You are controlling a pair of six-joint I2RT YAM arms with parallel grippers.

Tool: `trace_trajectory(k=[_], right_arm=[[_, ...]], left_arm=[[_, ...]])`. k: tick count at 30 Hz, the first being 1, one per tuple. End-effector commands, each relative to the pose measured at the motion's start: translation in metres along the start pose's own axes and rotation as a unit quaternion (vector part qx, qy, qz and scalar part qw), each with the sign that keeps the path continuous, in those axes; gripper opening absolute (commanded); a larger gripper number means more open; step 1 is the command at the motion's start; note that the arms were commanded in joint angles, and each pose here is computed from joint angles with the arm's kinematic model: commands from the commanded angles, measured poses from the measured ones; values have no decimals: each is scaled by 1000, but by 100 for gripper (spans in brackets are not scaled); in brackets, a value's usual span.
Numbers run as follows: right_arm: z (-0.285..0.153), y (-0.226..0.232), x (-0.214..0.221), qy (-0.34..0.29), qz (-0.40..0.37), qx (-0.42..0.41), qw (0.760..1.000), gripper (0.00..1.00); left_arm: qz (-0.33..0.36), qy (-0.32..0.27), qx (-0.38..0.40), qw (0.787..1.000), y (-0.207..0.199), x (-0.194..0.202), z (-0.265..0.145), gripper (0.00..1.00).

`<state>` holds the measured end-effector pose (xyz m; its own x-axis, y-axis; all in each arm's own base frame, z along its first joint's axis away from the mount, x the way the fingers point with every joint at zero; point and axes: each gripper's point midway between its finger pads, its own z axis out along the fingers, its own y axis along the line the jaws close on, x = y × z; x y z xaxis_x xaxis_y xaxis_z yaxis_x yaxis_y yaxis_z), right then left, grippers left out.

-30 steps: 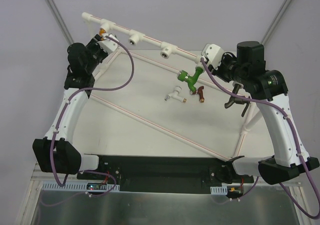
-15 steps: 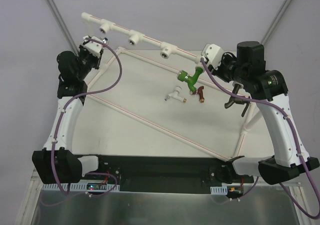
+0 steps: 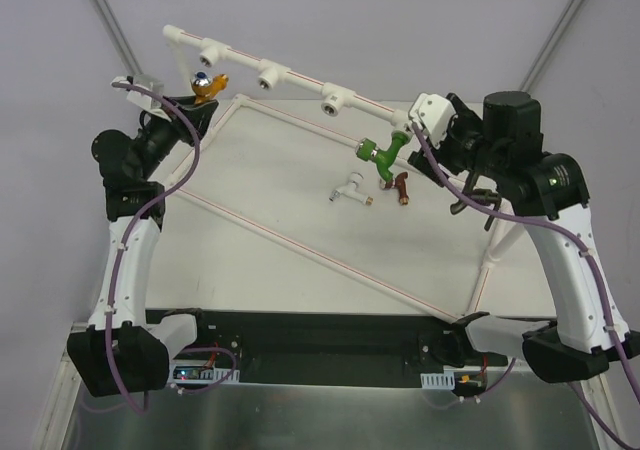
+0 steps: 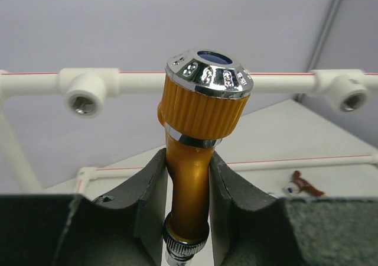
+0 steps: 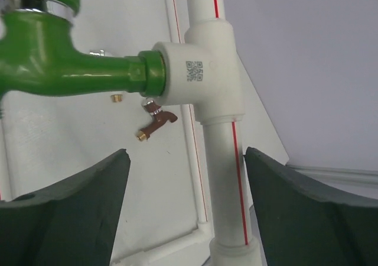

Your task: Install the water faucets

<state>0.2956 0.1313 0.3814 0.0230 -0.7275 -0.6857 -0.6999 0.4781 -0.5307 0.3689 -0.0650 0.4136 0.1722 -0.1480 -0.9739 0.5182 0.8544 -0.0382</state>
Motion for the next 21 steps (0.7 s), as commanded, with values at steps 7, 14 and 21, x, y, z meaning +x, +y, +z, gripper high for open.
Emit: trace_trajectory(k=[7, 14, 21], right_arm=[[-76, 32, -83, -223, -16, -44, 974, 92], [-75, 56, -111, -286, -21, -136, 948, 91], [-70, 74, -137, -344, -15, -216, 914, 89]], left_arm=[[-120, -60, 230, 964, -124, -53, -22, 0], [-164, -53, 368, 914, -200, -65, -34, 0], [-180, -48, 453, 872, -251, -71, -44, 0]])
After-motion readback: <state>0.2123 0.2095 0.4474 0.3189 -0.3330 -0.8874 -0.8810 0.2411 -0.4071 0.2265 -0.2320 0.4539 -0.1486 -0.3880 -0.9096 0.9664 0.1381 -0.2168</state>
